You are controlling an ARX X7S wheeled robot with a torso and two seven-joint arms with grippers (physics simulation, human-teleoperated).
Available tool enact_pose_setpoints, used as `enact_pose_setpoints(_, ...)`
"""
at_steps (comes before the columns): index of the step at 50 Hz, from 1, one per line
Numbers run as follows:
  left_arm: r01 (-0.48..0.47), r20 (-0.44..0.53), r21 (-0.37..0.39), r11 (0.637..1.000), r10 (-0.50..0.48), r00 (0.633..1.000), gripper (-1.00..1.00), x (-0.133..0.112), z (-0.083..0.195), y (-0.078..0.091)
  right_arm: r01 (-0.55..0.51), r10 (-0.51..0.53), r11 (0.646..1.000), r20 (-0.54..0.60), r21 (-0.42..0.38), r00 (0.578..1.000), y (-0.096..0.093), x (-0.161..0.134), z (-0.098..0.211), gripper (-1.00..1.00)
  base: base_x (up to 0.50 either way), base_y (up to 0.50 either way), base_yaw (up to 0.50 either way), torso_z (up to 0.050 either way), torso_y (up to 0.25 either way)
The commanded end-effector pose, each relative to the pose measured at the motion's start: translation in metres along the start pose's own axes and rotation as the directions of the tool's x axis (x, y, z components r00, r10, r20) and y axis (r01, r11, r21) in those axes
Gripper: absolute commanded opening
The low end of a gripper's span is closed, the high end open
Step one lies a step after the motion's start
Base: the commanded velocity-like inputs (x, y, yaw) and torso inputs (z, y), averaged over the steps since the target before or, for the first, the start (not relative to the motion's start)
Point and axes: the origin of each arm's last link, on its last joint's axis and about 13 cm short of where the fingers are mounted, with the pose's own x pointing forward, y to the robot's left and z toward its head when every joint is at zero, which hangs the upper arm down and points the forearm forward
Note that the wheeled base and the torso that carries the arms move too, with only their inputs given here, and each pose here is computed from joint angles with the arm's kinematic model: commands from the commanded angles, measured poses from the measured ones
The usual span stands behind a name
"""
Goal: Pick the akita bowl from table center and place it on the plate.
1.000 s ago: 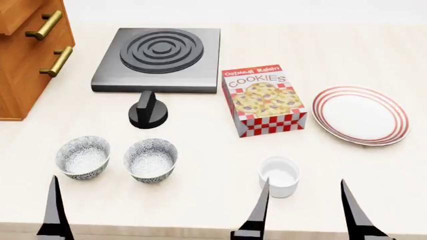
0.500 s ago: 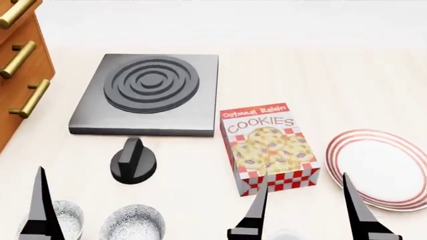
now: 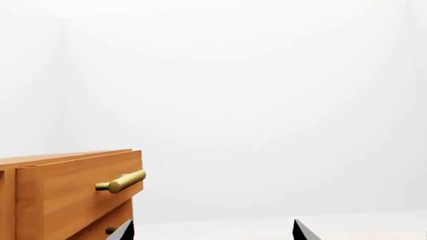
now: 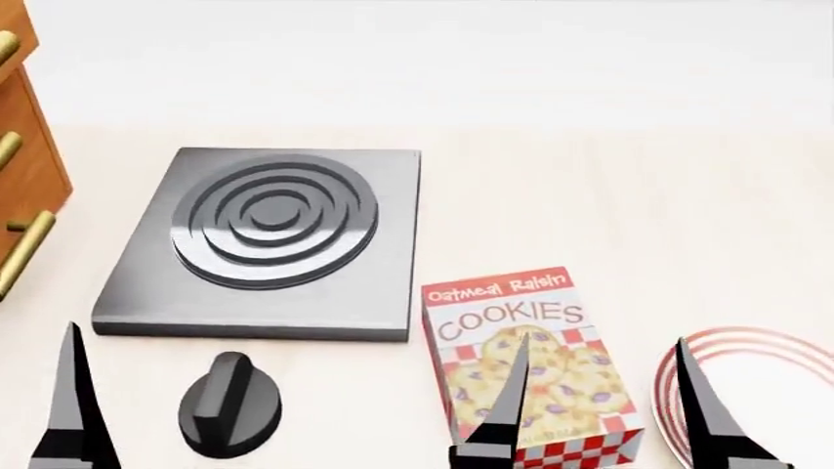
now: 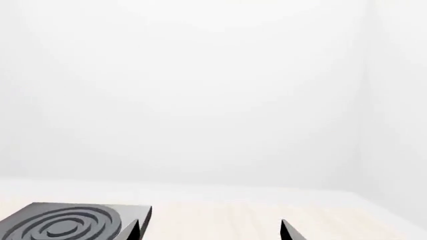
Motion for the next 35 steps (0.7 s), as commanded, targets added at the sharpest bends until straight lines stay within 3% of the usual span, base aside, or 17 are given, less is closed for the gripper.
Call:
enact_pose_setpoints(1, 0.0, 0.002, -0.003, 1.0, 0.0, 1.0, 1.0, 0.0002, 0.0012, -0.0002, -0.007, 0.005, 0.999, 0.029, 0.054, 1.0, -0.0015, -0.0021, 0.0028, 1.0, 0.0, -0.5, 0.0, 0.0, 0.0)
enact_pose_setpoints(35, -0.001, -0.001, -0.002, 1.0, 0.001, 1.0, 1.0, -0.0002, 0.0005, 0.0004, -0.023, 0.021, 0.997, 0.018, 0.074, 1.0, -0.0008, -0.0018, 0.0, 1.0, 0.0, -0.5, 0.0, 0.0, 0.0)
